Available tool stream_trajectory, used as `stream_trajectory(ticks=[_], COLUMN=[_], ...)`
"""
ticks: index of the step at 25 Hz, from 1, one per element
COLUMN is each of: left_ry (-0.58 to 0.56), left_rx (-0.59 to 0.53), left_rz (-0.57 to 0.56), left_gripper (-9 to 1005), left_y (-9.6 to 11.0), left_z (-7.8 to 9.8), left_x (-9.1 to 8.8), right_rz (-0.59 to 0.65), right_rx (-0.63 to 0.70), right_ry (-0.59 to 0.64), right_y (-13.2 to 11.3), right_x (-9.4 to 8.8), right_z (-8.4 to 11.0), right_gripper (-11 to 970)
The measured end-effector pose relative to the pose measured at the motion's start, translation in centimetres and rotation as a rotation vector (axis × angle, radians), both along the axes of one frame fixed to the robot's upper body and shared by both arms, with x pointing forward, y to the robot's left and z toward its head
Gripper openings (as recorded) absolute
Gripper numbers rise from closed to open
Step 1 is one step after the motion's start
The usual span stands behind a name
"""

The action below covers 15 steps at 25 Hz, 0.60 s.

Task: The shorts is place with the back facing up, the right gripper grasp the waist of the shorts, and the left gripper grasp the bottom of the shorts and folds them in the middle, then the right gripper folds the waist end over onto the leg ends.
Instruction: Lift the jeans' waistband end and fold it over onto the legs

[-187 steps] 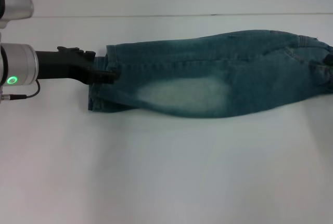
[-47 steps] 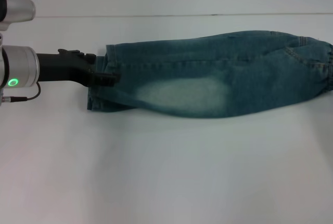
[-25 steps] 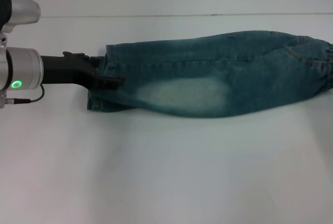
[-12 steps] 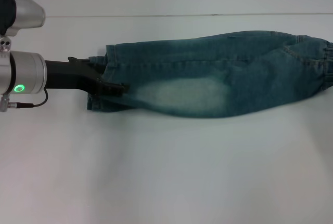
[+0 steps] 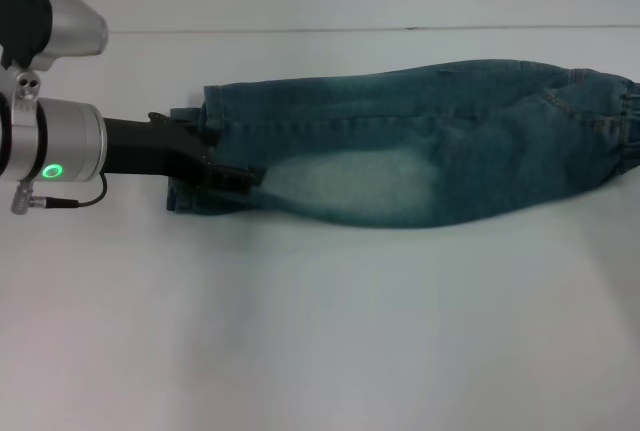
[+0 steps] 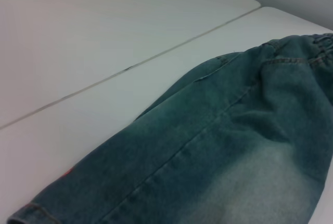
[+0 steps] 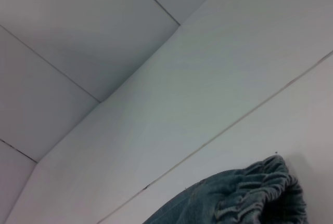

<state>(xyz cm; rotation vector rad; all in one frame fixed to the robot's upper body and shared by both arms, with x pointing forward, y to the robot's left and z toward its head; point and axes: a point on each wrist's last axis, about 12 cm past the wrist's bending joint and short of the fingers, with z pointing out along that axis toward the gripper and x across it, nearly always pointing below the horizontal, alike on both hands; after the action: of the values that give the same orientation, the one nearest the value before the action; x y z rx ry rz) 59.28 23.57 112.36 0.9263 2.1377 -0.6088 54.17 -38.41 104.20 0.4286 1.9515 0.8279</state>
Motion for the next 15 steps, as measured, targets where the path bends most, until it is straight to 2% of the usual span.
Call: stream_trajectory(ticks=[7, 15], left_ry=[-0.005, -0.020], left_rx=[-0.008, -0.075], left_rz=[-0.027, -0.060], left_gripper=[918, 918], left_y=[-0.5, -1.1], left_z=[0.5, 1.9], left_x=[0.0, -0.2], right_rz=[0.012, 0.009], right_rx=[0.004, 0.016], right_ry=[-0.013, -0.032], right_y=[0.0, 0.0], right_x=[0.0, 0.1], right_z=[0.3, 0.5], right_gripper=[62, 58])
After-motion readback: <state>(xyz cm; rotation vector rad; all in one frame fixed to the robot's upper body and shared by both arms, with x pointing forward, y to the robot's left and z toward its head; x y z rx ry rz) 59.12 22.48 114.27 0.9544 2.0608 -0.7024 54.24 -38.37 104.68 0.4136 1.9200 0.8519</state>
